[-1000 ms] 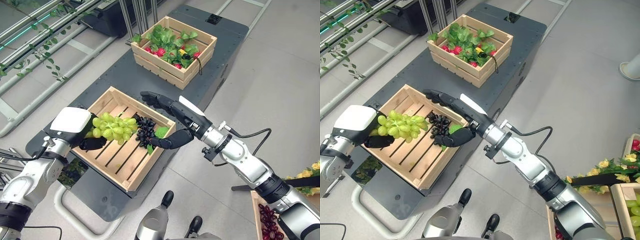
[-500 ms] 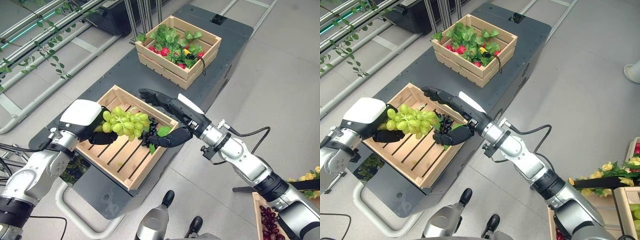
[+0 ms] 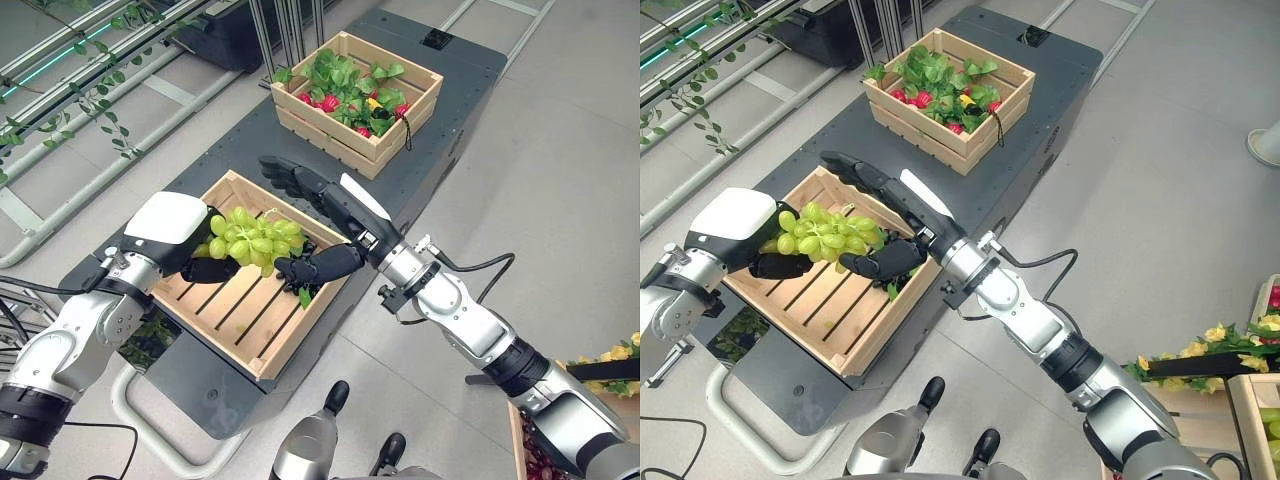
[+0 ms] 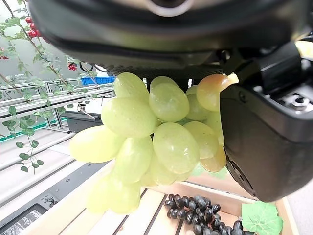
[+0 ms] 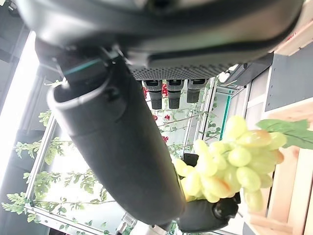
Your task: Pick up the fruits from the basket on one side to the basket on the other side
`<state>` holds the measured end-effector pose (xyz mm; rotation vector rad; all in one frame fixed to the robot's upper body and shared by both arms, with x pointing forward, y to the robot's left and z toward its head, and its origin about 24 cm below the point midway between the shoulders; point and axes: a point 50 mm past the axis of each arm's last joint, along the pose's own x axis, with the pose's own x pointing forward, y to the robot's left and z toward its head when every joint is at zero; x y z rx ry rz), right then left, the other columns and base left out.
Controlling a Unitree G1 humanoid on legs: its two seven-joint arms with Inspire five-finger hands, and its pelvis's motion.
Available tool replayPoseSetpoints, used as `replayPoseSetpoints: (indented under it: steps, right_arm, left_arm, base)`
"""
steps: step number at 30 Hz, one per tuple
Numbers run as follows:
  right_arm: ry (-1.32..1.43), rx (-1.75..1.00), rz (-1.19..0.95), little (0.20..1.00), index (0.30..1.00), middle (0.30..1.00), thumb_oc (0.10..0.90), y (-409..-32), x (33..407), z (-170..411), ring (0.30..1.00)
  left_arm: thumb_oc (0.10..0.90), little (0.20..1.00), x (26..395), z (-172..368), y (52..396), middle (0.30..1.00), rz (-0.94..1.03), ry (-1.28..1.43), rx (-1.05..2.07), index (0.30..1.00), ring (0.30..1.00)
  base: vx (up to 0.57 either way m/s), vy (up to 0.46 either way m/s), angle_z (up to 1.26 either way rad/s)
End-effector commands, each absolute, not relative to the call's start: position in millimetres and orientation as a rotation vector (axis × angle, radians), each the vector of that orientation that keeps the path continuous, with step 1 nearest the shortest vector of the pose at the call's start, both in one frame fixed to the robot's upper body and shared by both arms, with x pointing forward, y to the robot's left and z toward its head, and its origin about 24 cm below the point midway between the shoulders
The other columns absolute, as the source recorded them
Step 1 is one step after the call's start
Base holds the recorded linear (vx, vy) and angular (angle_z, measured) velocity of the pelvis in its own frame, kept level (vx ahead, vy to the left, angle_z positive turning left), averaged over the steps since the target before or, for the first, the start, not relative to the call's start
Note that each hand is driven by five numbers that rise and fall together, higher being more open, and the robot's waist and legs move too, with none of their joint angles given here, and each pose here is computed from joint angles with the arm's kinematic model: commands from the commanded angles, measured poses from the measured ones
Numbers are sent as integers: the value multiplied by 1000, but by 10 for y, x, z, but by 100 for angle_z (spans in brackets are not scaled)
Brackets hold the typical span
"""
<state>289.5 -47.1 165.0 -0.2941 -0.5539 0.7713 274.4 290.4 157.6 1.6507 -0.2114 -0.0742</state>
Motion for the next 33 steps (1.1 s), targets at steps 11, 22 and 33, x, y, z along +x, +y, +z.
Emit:
replayPoseSetpoints:
  steps: [11, 22, 33]
  right_arm:
    - [-527, -167, 1060, 900, 900, 900, 800, -20, 2679, 1531, 900]
    - [-510, -171, 1053, 900, 900, 900, 800, 8, 2689, 1464, 900]
    - [-511, -211, 991, 900, 900, 900, 800, 10, 2725, 1416, 900]
  left_arm:
    - [400, 300, 2847, 1760, 2792, 300, 2, -335, 1560, 300, 300]
    - [400, 300, 2877, 1827, 2697, 300, 1, -368, 1520, 300, 300]
    - [400, 300, 2871, 1786, 2642, 300, -14, -369, 1496, 300, 300]
  base:
    - [0, 0, 0]
    - [0, 0, 0]
    - [0, 0, 0]
